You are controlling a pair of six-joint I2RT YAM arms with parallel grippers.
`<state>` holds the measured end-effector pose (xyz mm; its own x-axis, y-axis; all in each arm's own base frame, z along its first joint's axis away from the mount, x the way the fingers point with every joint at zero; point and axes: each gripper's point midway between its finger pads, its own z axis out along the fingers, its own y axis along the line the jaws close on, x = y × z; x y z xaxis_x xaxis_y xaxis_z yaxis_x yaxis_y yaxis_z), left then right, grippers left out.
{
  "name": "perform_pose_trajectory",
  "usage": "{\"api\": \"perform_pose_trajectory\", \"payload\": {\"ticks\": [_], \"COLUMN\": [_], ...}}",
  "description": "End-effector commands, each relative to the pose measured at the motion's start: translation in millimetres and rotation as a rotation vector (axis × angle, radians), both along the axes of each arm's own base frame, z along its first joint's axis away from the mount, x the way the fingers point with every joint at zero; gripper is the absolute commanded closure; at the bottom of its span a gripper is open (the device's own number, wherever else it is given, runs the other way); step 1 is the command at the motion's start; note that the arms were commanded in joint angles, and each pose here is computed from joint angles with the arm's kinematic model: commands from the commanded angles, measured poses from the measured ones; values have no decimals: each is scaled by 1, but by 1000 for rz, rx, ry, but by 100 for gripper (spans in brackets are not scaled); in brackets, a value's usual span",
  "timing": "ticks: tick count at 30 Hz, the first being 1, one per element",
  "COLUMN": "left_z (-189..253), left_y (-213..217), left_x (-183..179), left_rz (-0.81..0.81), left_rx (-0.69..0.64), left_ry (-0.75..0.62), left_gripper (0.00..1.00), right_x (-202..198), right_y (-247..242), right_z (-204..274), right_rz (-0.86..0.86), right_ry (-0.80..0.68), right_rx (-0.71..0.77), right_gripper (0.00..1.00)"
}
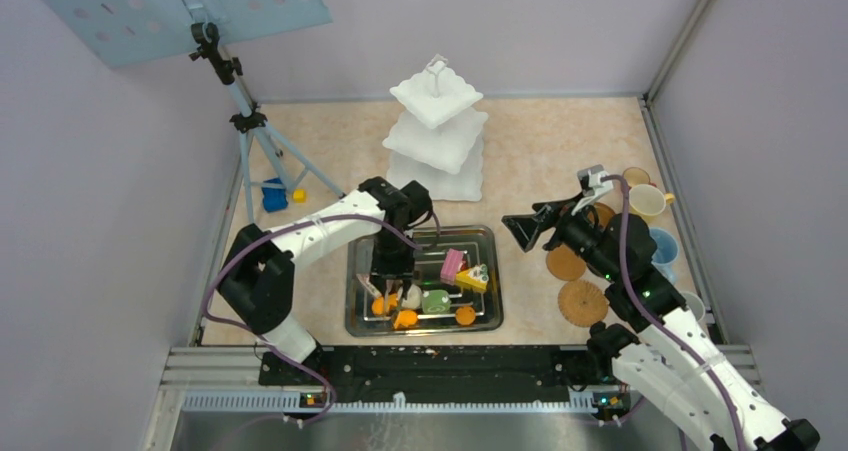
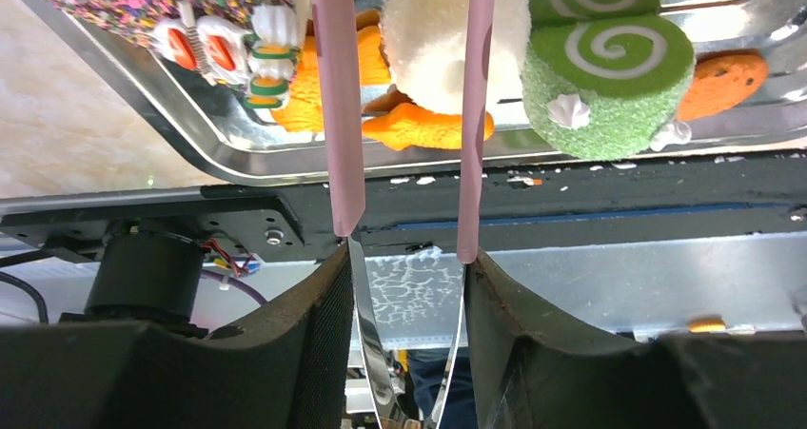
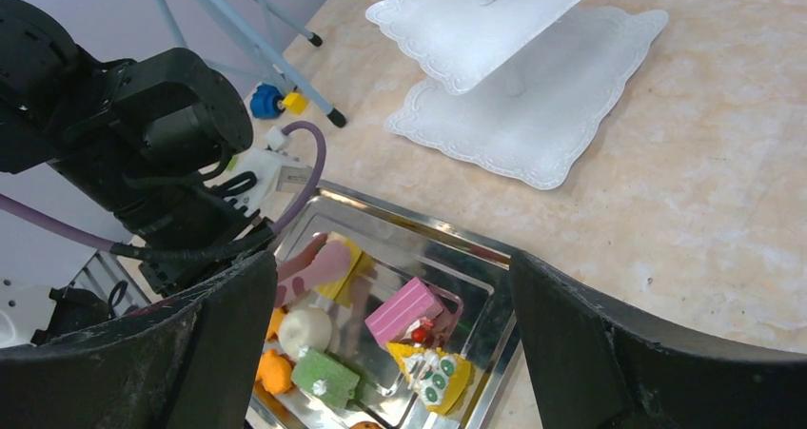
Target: Serve the afternoon tea
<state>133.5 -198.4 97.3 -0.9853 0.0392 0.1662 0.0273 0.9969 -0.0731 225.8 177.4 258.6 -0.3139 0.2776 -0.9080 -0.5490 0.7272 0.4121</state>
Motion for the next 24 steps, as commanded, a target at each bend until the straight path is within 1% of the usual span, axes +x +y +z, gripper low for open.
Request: {"api": "perform_pose_trajectory", "payload": {"ticks": [1, 6, 11, 19, 21, 24], "left_z": [15, 41, 47, 31, 23, 16], "left_y": [5, 9, -9, -17, -18, -18], "left_x": [19, 51, 95, 168, 182, 202], "left_rz": [-17, -43, -63, -86, -72, -64], "left_rx": [3, 24, -20, -11, -31, -10], "left_ry": [-136, -319, -490, -642, -645, -675], "left_gripper": [68, 68, 67, 66, 67, 67], "right_x": [-1, -1, 1, 5, 7, 7], "right_y": [1, 1, 2, 2, 2, 1], "right_z": [10, 10, 6, -2, -5, -7], "right_rz": [7, 1, 2, -4, -11, -14], "right_ry": [-38, -29, -13, 0, 7, 12], "right_rx": [12, 10, 4, -20, -24, -29], "right_gripper": [10, 10, 10, 10, 10, 10]}}
